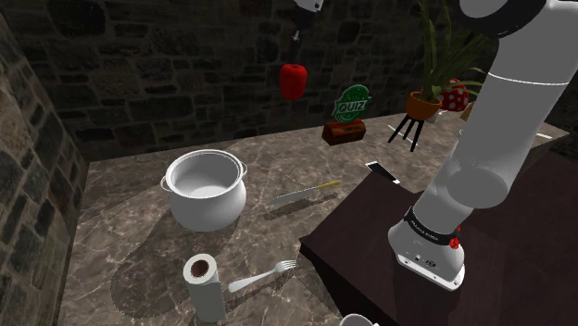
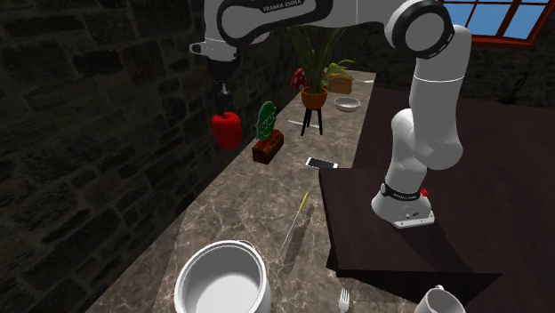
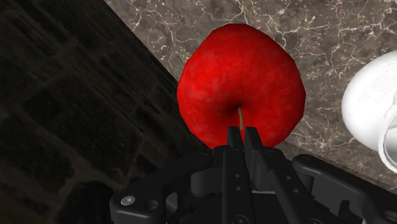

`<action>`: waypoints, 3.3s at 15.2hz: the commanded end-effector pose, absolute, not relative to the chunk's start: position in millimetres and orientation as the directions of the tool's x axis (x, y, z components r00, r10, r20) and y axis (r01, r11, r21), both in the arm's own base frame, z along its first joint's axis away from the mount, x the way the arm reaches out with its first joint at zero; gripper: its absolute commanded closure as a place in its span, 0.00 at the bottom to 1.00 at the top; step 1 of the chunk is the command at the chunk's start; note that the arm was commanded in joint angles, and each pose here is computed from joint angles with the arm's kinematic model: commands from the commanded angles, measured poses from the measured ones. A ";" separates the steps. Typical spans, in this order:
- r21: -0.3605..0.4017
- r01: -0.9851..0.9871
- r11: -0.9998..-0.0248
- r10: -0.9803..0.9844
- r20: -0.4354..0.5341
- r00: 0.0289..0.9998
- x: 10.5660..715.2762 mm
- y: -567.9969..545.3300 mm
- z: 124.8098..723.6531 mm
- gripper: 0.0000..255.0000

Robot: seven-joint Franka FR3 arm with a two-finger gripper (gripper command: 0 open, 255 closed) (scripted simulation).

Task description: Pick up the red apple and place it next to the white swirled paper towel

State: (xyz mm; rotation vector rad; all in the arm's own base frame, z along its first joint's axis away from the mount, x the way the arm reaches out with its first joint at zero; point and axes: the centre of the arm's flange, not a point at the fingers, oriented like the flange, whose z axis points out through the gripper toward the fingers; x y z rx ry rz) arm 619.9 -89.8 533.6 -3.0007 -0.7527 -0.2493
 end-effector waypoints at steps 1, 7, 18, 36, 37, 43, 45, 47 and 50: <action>0.002 0.471 -0.882 0.465 0.164 0.870 611.0 -69.5 535.0 1.00; 0.002 0.471 -0.882 0.465 0.164 0.870 585.0 5.3 535.1 1.00; 0.002 0.471 -0.882 0.465 0.164 0.870 537.4 142.5 535.2 1.00; 0.002 0.471 -0.882 0.465 0.164 0.870 459.4 366.9 535.4 1.00; 0.002 0.471 -0.882 0.465 0.164 0.870 455.0 379.4 535.4 1.00; 0.002 0.471 -0.882 0.465 0.164 0.870 429.1 454.2 535.4 1.00; 0.002 0.471 -0.882 0.465 0.164 0.870 420.4 479.1 535.4 1.00; 0.002 0.471 -0.882 0.465 0.164 0.870 411.7 504.1 535.5 1.00; 0.002 0.471 -0.882 0.465 0.164 0.870 398.7 541.5 535.5 1.00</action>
